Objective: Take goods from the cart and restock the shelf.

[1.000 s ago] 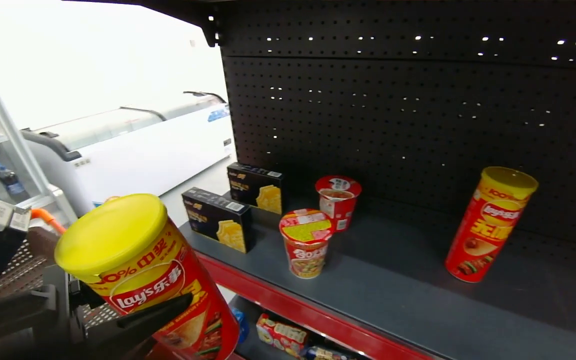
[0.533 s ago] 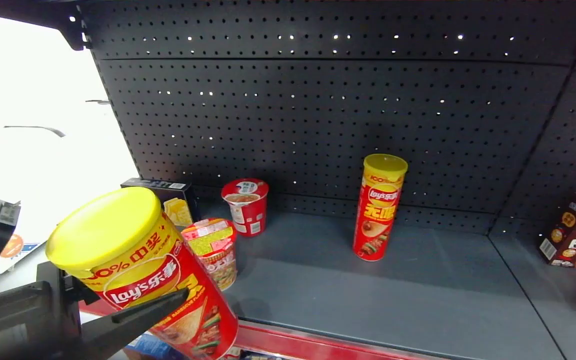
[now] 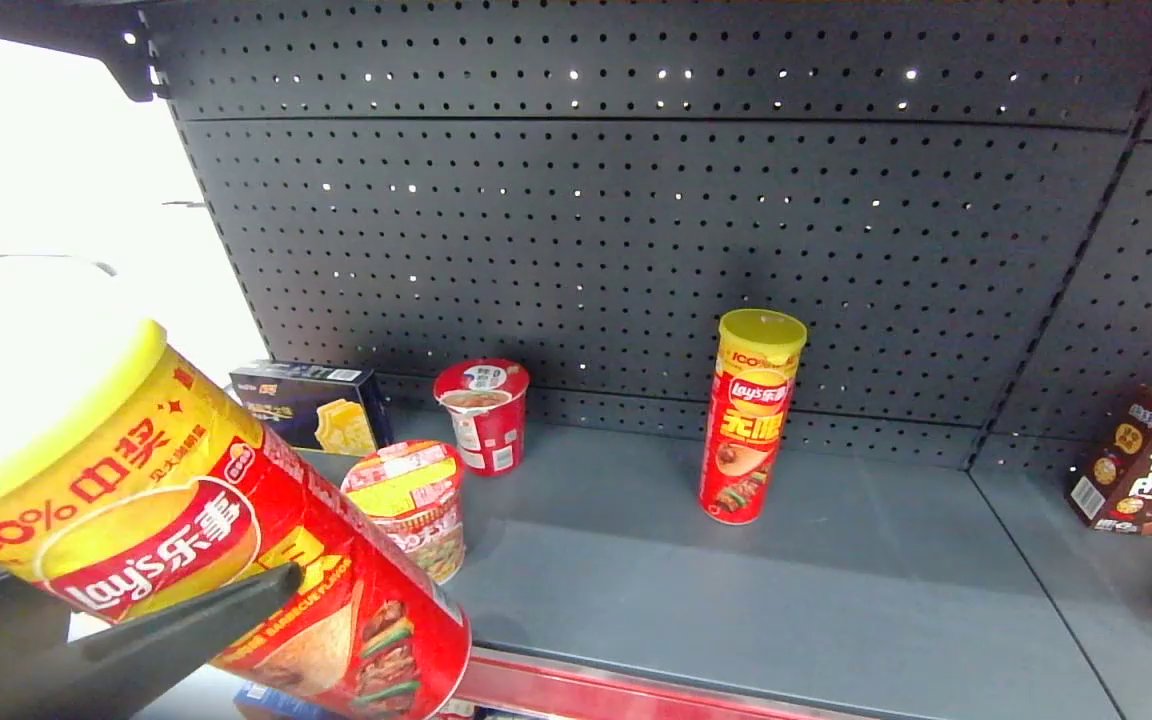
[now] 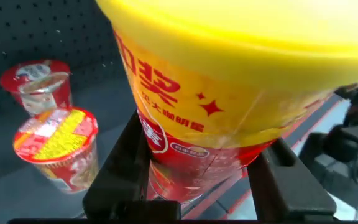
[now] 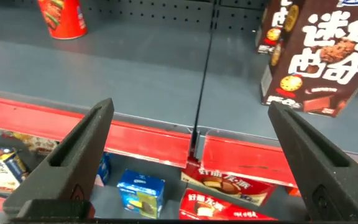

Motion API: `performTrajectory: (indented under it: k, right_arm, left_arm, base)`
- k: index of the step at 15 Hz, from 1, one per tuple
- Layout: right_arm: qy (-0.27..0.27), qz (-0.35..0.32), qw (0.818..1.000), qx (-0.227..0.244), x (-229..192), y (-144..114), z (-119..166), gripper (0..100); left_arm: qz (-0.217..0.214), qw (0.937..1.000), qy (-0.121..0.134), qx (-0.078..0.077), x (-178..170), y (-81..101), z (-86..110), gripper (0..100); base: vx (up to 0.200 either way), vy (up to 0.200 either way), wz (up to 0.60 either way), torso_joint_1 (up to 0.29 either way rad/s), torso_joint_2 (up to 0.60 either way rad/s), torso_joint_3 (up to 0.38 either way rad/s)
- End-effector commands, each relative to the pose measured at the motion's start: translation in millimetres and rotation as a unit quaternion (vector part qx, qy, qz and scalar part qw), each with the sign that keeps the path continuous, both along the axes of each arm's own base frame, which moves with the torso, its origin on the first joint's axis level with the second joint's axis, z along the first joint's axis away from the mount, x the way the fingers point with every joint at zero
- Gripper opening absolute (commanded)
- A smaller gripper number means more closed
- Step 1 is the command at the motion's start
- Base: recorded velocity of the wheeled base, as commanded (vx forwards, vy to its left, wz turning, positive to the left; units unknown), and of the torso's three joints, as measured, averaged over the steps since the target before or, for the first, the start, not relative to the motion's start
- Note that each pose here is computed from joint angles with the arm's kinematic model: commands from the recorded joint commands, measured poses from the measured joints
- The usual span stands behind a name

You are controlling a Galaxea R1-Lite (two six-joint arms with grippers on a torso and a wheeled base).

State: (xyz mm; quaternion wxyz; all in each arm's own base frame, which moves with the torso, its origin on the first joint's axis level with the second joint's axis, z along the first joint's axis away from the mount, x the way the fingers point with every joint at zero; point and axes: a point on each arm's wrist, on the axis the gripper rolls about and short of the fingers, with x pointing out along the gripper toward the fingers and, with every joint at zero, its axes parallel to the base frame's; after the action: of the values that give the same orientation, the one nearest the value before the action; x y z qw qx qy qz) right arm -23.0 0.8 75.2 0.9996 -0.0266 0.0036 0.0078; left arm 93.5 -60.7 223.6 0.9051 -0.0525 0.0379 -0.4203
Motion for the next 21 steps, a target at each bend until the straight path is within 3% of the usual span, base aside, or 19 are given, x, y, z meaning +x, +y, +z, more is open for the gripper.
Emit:
performTrajectory:
  k: [1,3,6,9,16,18,19,20,21]
  right_arm:
    - [-0.002,0.002,1.000,0.000,0,0,0,100]
    - [-0.003,0.003,1.000,-0.004,0,0,1,100]
    - [-0.007,0.039,0.999,-0.009,0,2,1,100]
    - [-0.005,-0.017,1.000,-0.006,0,-1,2,100]
    - [-0.007,0.007,1.000,-0.017,0,0,2,100]
    - [-0.044,0.022,0.998,0.032,-3,0,14,100]
    - [-0.032,0.027,0.998,0.041,7,0,30,100]
    - [0.010,-0.033,0.999,0.018,9,-2,11,100]
    - [0.021,-0.033,0.999,0.014,-1,-2,-4,100]
  left_arm:
    - [-0.016,0.9999,-0.002,0.001,-18,5.7,-0.1,0]
    - [-0.004,0.9999,0.000,0.016,-27,11.8,-1.9,0]
    - [0.021,0.9996,-0.010,0.017,-33,16.3,0.2,0]
    - [0.029,0.9990,0.011,0.032,-38,19.7,-5.7,0]
    - [0.039,0.9989,0.007,0.027,-41,22.6,-3.1,0]
    - [0.041,0.9987,0.010,0.028,-40,22.0,-3.3,0]
    - [0.041,0.9986,0.012,0.029,-40,22.1,-5.4,0]
    - [0.041,0.9985,0.017,0.033,-39,21.8,-8.6,0]
    - [0.040,0.9984,0.020,0.035,-39,21.4,-10.5,0]
  base:
    - [0.000,0.000,0.00,0.000,0.00,0.000]
    - [0.000,0.000,0.00,0.000,0.00,0.000]
    - [0.000,0.000,0.00,0.000,0.00,0.000]
    - [0.000,0.000,0.00,0.000,0.00,0.000]
    - [0.000,0.000,0.00,0.000,0.00,0.000]
    - [0.000,0.000,0.00,0.000,0.00,0.000]
    - [0.000,0.000,0.00,0.000,0.00,0.000]
    - [0.000,0.000,0.00,0.000,0.00,0.000]
    - [0.000,0.000,0.00,0.000,0.00,0.000]
